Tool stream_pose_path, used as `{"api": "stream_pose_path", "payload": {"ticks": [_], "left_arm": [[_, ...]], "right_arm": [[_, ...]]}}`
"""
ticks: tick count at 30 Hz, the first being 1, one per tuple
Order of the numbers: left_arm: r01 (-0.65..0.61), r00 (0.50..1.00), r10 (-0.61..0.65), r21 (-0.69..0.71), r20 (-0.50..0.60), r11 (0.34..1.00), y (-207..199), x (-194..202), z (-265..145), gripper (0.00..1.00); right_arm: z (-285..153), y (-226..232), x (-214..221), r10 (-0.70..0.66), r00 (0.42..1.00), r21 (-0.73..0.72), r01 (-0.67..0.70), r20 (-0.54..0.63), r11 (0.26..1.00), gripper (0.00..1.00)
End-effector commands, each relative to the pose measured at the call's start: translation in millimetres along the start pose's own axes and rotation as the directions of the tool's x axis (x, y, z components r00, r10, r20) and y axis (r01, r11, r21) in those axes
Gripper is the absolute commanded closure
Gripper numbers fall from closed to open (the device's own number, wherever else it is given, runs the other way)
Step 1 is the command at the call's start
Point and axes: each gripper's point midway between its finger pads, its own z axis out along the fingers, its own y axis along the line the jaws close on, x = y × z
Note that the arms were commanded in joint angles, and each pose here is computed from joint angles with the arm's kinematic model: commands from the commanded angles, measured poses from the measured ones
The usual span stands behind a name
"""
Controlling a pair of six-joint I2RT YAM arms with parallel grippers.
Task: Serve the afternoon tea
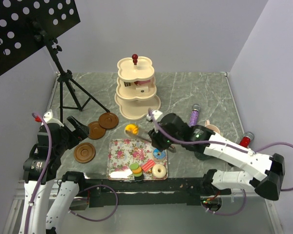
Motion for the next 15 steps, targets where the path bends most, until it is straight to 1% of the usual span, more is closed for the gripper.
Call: {"api": "stream_pose_path", "payload": {"ticks": [1, 7, 11, 15], "left_arm": [[0.000, 0.999, -0.001, 0.018, 0.033, 1.000, -7, -11, -2, 0.00], [-0.001, 0.999, 0.000, 0.025, 0.035, 1.000, -10, -13, 4, 0.00], [-0.001, 0.999, 0.000, 0.037, 0.035, 0.999, -14, -15, 9, 0.00], [-0.027, 0.999, 0.026, 0.031, 0.035, 0.999, -14, -17, 12, 0.00]], "right_arm": [[-18, -36, -22, 0.030, 0.996, 0.063, -0.035, 0.086, 0.997, 0.57], [-11, -68, -42, 0.073, 0.988, 0.121, -0.090, 0.134, 0.989, 0.57], [11, -81, -57, 0.106, 0.986, 0.149, -0.125, 0.126, 0.981, 0.59], [31, -93, -77, 0.137, 0.979, 0.184, -0.163, 0.149, 0.969, 0.58]]}}
